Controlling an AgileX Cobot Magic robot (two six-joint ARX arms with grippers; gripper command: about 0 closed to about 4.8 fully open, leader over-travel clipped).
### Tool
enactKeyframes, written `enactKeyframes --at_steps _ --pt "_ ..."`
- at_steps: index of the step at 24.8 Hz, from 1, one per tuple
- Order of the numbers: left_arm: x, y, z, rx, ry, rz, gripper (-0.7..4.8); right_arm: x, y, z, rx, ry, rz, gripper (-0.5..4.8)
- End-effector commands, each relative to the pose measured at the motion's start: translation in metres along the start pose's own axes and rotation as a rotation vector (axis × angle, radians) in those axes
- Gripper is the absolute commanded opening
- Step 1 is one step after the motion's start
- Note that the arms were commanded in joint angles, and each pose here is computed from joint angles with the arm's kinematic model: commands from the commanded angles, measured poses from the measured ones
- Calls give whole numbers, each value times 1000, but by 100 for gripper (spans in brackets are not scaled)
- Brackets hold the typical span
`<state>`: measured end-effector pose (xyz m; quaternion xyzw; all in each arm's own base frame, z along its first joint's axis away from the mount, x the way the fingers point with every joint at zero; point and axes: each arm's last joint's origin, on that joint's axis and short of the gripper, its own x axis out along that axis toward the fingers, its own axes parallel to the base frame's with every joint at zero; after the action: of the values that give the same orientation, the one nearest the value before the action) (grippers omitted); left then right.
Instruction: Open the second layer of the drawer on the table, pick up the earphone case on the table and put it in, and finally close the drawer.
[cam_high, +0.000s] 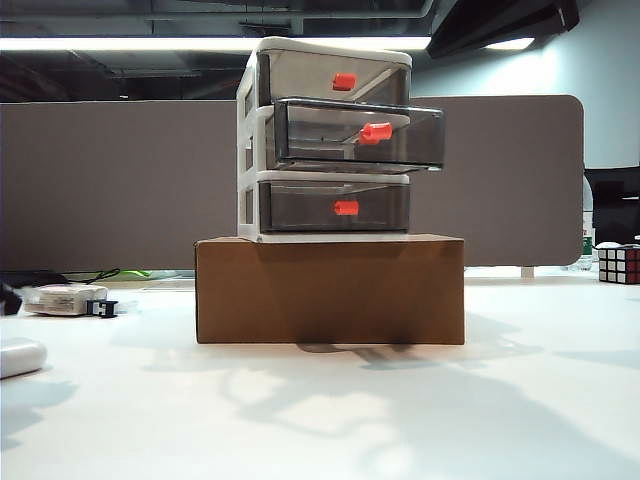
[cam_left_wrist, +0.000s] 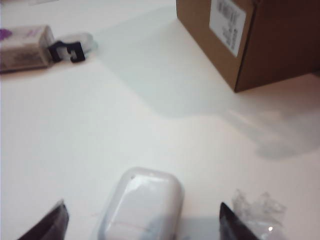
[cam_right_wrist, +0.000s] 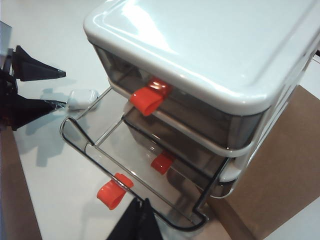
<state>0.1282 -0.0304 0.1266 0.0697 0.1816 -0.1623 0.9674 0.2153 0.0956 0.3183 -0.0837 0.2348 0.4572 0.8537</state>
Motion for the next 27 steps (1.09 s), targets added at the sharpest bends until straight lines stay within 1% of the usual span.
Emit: enactKeyframes --at_steps 1,6,7,9,10,14,18,21,22,24,27 --pt "5 -1 7 1 2 -102 386 -1 1 3 -16 -23 4 -5" --pt "14 1 13 73 54 -106 387 -1 1 3 -16 -23 5 -5" --pt "17 1 14 90 77 -110 387 -1 1 3 -16 -23 5 -5" --pt "22 2 13 112 127 -120 404 -1 1 3 -16 -23 6 -5" --pt "26 2 12 111 157 -126 404 -1 1 3 -16 -24 11 -5" --pt "35 3 11 106 208 -135 404 -1 1 3 -14 -22 12 -5" --pt "40 4 9 140 237 -141 404 -1 1 2 -8 -12 15 -5" --pt "39 12 6 103 251 -130 404 -1 1 1 -7 -10 15 -5" --pt "37 18 5 75 253 -125 404 -1 1 1 -7 -11 15 -5" --pt "35 27 2 32 252 -146 404 -1 1 2 -9 -14 14 -5" --pt "33 31 1 1 247 -172 400 -1 1 2 -12 -19 12 -5"
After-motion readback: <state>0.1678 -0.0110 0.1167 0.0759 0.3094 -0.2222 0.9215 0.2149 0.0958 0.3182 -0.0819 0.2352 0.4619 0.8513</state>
